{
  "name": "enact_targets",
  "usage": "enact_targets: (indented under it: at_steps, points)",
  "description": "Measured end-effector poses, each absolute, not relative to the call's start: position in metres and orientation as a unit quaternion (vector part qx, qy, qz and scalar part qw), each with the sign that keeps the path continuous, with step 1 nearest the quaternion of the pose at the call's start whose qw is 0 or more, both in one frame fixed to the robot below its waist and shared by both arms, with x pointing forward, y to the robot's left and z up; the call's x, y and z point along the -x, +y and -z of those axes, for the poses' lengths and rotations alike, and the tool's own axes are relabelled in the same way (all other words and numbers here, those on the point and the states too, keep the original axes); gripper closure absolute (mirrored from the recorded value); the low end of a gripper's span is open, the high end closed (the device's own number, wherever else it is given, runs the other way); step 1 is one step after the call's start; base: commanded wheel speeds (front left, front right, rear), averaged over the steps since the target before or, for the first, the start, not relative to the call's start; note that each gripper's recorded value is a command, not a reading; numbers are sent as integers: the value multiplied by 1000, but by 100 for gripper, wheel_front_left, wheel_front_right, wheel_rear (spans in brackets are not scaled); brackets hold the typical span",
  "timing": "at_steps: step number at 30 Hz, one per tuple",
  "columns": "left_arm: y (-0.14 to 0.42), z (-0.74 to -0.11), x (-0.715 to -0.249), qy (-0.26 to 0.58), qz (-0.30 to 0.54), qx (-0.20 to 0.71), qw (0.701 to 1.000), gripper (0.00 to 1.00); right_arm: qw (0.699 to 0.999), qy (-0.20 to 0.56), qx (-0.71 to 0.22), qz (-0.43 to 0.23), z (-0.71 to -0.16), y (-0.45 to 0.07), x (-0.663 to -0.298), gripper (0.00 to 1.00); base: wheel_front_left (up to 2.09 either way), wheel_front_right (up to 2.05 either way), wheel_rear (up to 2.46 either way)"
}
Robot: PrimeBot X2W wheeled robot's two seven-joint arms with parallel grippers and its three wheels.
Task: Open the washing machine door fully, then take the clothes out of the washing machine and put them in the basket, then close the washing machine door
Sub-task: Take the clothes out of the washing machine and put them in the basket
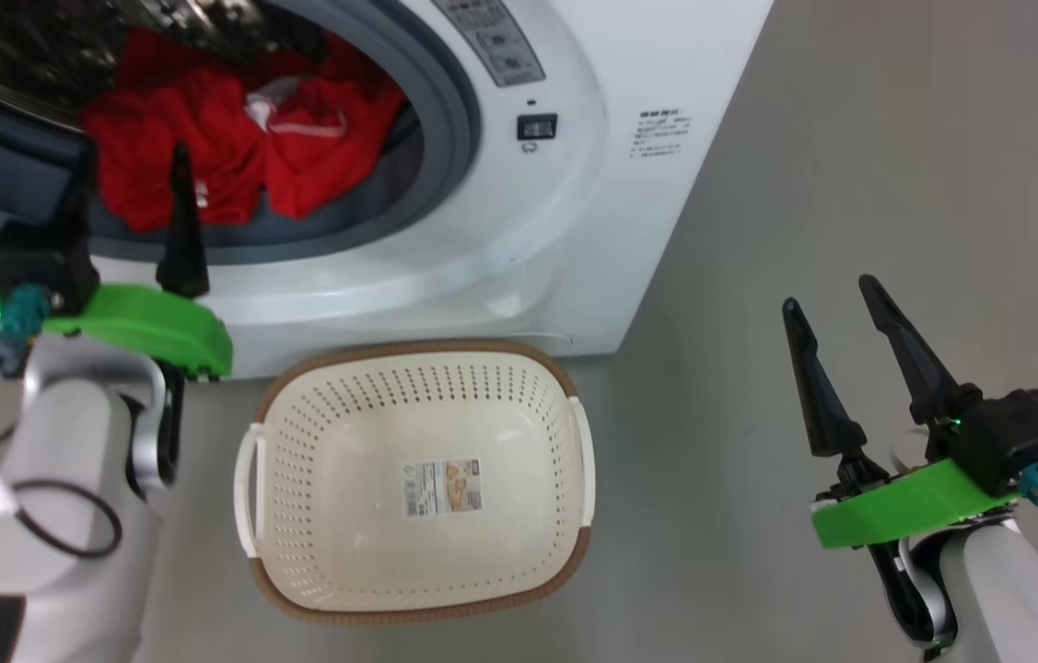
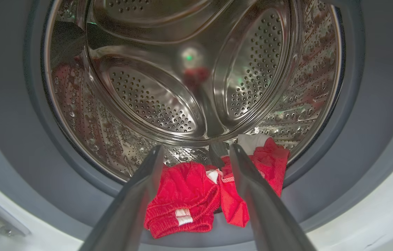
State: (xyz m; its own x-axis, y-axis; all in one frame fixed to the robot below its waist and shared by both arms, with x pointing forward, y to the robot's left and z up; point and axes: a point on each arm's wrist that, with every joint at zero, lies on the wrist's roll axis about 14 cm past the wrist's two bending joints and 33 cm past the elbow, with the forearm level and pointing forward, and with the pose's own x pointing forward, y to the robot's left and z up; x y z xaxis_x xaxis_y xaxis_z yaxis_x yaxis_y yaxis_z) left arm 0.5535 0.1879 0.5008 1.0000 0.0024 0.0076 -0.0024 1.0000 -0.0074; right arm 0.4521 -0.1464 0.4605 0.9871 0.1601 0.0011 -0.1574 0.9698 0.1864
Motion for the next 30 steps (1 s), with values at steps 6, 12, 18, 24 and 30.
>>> enact_targets:
  at_steps: [6, 12, 18, 24, 30]
  points:
    - [192, -484, -582, 20, -7, -20, 1000, 0, 993, 16, -89, -78, -450, -149, -461, 0, 0, 0, 0]
    - [195, -464, -608, 56, -6, -46, 997, 0, 993, 25, -88, -70, -439, -154, -468, 0, 0, 0, 0]
    - [196, -434, -626, 115, -6, -64, 991, 0, 994, 30, -87, -67, -430, -156, -477, 0, 0, 0, 0]
    - [195, -409, -635, 166, -1, -84, 982, 0, 992, 40, -99, -63, -422, -156, -477, 0, 0, 0, 0]
    - [201, -383, -637, 225, -8, -103, 969, 0, 992, 48, -106, -56, -414, -160, -476, 0, 0, 0, 0]
